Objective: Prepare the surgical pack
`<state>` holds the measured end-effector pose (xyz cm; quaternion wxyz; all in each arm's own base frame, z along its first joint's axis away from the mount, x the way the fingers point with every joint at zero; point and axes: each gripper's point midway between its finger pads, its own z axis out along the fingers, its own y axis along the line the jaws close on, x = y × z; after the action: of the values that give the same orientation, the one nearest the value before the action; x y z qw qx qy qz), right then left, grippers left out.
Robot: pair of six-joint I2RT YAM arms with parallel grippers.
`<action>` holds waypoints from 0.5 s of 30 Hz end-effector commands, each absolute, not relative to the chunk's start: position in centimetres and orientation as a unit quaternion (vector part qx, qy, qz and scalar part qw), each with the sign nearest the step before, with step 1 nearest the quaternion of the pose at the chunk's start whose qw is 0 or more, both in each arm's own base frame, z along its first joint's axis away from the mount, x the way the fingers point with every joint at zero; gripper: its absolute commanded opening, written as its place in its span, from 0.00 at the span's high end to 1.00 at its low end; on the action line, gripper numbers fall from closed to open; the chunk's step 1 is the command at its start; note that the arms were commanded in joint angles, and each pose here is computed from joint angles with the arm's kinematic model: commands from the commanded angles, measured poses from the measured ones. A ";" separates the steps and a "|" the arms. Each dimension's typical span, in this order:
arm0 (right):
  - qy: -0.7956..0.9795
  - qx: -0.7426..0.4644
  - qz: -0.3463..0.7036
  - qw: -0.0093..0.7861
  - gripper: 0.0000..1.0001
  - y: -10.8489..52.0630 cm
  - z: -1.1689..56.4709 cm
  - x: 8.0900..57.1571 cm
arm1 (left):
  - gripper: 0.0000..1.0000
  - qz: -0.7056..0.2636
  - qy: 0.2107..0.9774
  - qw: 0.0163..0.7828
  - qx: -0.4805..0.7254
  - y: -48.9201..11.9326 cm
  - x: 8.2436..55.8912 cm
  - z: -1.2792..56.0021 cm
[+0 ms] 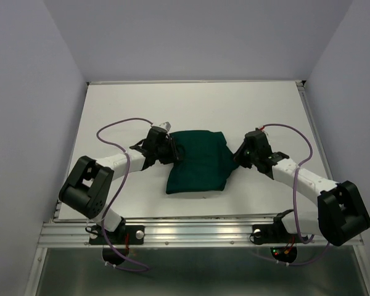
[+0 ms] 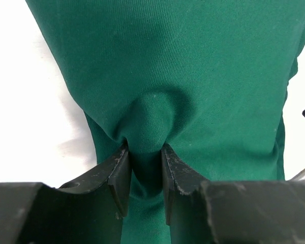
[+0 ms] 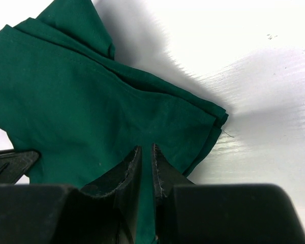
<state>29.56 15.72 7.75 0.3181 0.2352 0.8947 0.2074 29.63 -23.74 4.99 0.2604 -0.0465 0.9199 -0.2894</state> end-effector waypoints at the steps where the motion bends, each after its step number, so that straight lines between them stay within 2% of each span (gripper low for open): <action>1: 0.890 0.231 0.209 0.332 0.82 15.5 8.5 29.9 | 1.00 -0.206 0.937 0.279 -0.049 -21.1 30.4 4.7; 5: 0.891 0.230 0.205 0.333 0.82 15.4 8.7 30.0 | 1.00 -0.174 0.943 0.279 -0.046 -20.2 30.5 4.6; 15: 0.893 0.225 0.200 0.334 0.82 15.3 8.9 30.0 | 1.00 -0.230 0.918 0.323 -0.009 -21.7 30.9 10.0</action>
<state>29.31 15.56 7.56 0.3149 0.2310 0.8982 0.2018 29.50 -21.77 5.55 0.2671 -0.0367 0.9368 -0.2231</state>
